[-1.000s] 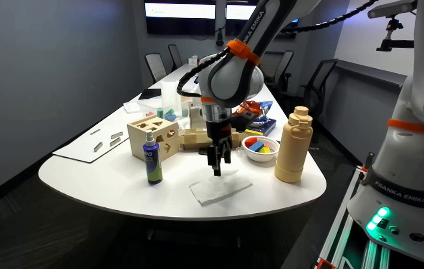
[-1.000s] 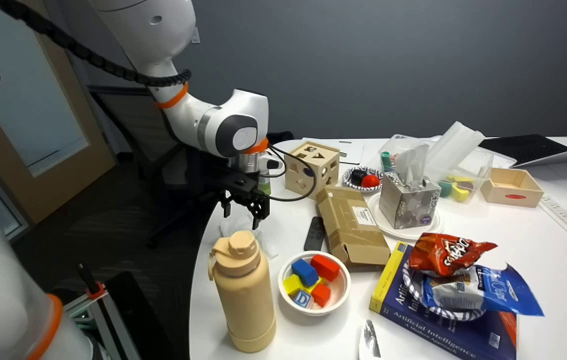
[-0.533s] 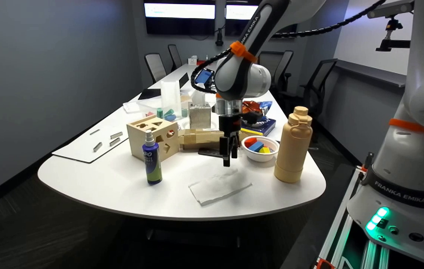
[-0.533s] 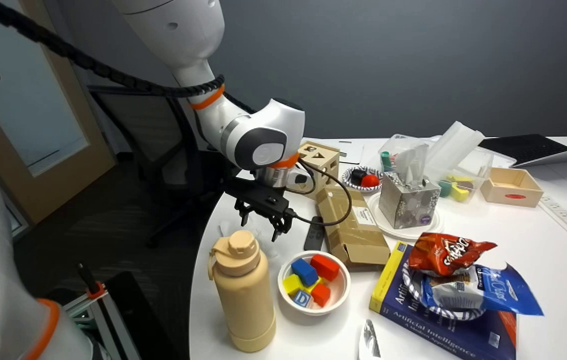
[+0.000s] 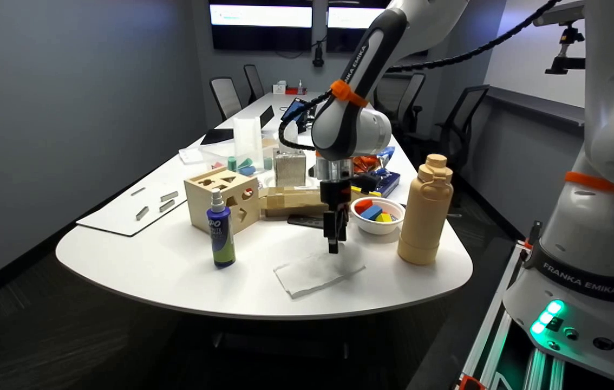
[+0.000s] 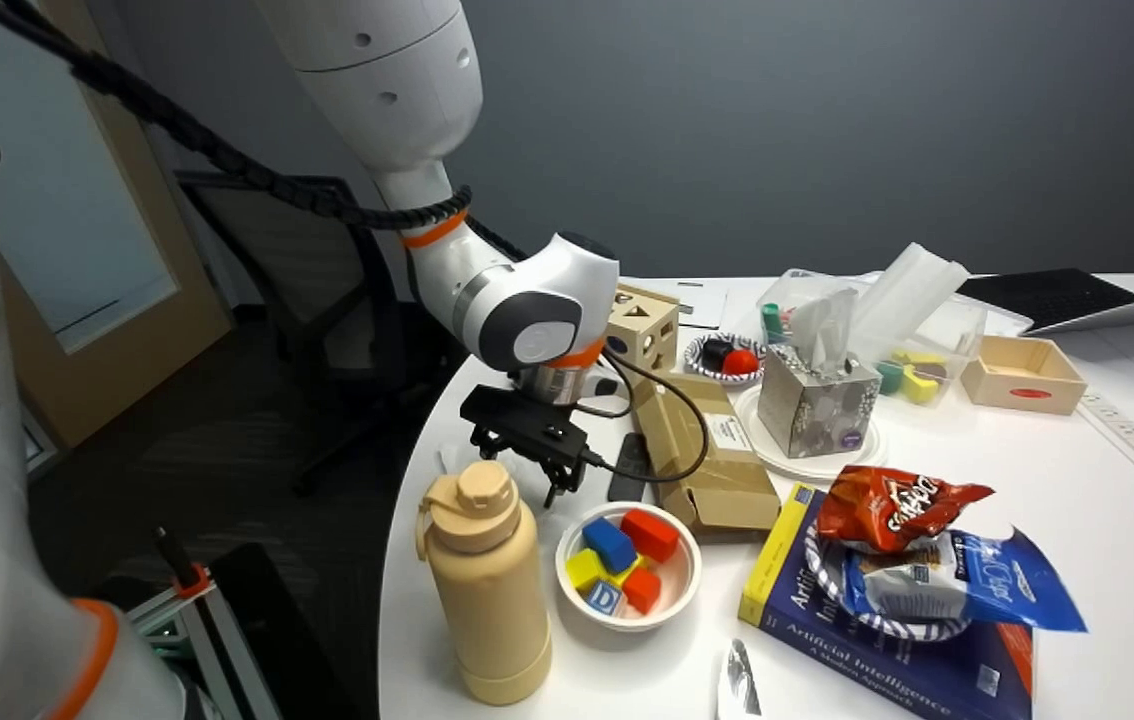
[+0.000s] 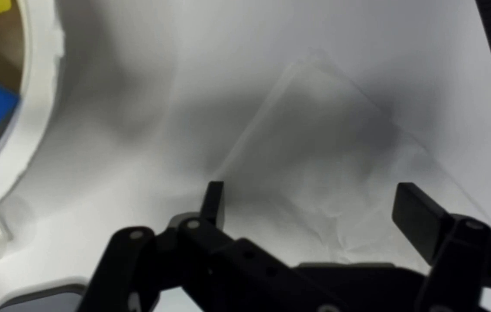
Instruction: Fold the tissue on the table
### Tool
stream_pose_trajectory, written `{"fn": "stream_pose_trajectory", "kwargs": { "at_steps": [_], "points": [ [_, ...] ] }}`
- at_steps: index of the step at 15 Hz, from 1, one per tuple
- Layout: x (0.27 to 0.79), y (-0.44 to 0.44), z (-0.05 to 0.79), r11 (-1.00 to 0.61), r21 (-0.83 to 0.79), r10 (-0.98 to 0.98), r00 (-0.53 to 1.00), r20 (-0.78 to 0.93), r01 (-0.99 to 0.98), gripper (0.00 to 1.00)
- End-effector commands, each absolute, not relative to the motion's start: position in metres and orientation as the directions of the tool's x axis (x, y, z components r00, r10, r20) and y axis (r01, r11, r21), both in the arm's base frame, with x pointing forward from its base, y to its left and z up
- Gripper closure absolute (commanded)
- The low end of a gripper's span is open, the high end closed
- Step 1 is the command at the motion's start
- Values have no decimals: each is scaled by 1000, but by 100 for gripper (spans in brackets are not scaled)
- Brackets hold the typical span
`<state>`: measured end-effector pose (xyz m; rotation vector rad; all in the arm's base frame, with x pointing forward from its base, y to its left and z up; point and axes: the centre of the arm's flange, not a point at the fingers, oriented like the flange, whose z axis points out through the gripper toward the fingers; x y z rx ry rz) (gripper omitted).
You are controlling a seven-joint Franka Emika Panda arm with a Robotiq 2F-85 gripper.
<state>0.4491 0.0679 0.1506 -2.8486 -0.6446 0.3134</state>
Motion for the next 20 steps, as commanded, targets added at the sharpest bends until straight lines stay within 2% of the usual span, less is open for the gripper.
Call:
{"fn": "stream_pose_trajectory", "kwargs": {
  "at_steps": [1, 12, 13, 14, 16, 17, 20],
  "points": [
    [461, 63, 143, -881, -241, 441, 890, -110, 407, 0],
    [466, 48, 130, -895, -228, 415, 904, -104, 385, 0],
    [466, 48, 130, -895, -228, 415, 904, -103, 384, 5],
    [466, 49, 130, -894, -229, 417, 903, -103, 386, 25],
    [466, 50, 130, -893, -230, 419, 902, -104, 388, 30],
    [467, 49, 130, -893, -229, 419, 902, -103, 388, 36],
    [466, 49, 130, -894, -230, 417, 903, -104, 386, 63]
  ]
}}
